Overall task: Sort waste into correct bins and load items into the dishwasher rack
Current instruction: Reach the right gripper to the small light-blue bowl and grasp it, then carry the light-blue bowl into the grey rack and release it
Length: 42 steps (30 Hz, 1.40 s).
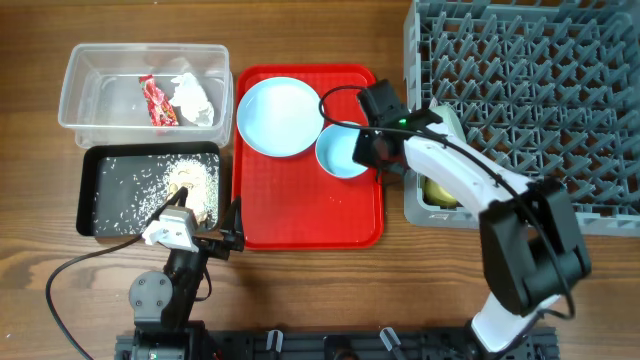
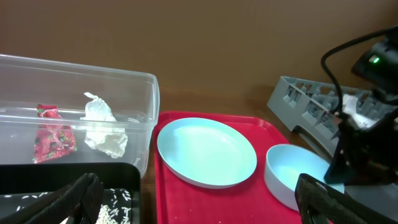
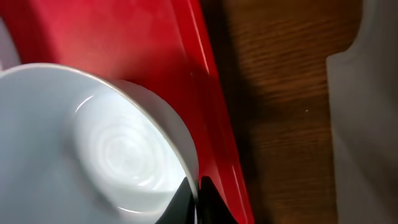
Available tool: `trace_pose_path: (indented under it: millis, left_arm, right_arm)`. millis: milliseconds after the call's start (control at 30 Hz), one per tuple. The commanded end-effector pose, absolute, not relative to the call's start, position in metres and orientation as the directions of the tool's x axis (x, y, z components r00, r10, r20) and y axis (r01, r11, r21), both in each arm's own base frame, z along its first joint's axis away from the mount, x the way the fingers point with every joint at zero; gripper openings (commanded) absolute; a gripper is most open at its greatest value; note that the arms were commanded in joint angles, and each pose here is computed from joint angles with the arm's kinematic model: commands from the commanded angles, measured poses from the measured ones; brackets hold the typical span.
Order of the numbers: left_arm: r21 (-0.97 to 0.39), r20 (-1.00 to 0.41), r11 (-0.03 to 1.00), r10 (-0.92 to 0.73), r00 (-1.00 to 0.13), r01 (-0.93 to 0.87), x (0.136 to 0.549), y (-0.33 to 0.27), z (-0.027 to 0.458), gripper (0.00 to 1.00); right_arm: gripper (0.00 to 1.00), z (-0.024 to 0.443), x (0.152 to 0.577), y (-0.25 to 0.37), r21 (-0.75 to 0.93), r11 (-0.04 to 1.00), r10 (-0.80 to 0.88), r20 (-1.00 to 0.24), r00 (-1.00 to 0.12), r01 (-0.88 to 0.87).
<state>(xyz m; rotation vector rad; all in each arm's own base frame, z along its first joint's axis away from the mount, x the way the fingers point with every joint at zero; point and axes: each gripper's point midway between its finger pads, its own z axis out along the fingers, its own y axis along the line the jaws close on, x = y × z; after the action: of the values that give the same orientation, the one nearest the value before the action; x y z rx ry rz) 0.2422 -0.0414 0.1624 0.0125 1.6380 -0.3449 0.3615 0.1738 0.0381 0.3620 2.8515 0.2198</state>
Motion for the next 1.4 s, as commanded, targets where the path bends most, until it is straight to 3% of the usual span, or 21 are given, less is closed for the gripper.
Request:
trace_pose_path:
  millis: [0,133,233,367,567,833,1133,1367]
  left_arm:
    - [-0.221,-0.974,0.950,-0.201,-0.109,0.220,0.242,-0.043,0.160,1.00]
    - [-0.221,-0.974,0.950,-0.201,-0.109,0.220,0.242,-0.043,0.160,1.00]
    - [-0.221,-0.974,0.950,-0.201,-0.109,0.220,0.242,-0.043,0.160,1.00]
    - [-0.221,-0.974,0.950,-0.201,-0.109,0.220,0.242,-0.043,0.160,1.00]
    - [-0.221,-0.974,0.950,-0.201,-0.109,0.220,0.242,-0.043,0.160,1.00]
    - [-0.221,-0.974,0.950,-0.201,-0.109,0.220,0.242,-0.043,0.160,1.00]
    - [-0.221,-0.974,0.950,-0.201,-0.109,0.220,0.242,-0.043,0.160,1.00]
    - [-0.221,-0.974,0.950,-0.201,-0.109,0.220,0.242,-0.043,0.160,1.00]
  right_arm:
    - [0.04,0.119,0.382,0.162,0.134,0.988,0.131,-0.473,-0.872,0.076]
    - [0.04,0.200,0.389,0.114,-0.019,0.989,0.092,-0.697,-0.711,0.147]
    - [0.04,0.276,0.386,0.049,-0.244,0.899,-0.022,-0.855,-0.518,0.364]
    - [0.04,0.308,0.392,0.013,-0.441,0.782,-0.190,-0.842,-0.506,0.441]
    - [0.04,0.284,0.416,-0.030,-0.522,0.700,-0.189,-0.793,-0.579,0.487]
    - [0.04,0.215,0.447,-0.041,-0.710,0.616,-0.282,-0.604,-0.745,0.342]
    - [0.04,0.194,0.469,-0.041,-0.805,0.524,-0.366,-0.507,-0.781,0.277]
    - [0.04,0.208,0.482,-0.042,-0.810,0.493,-0.391,-0.533,-0.750,0.319]
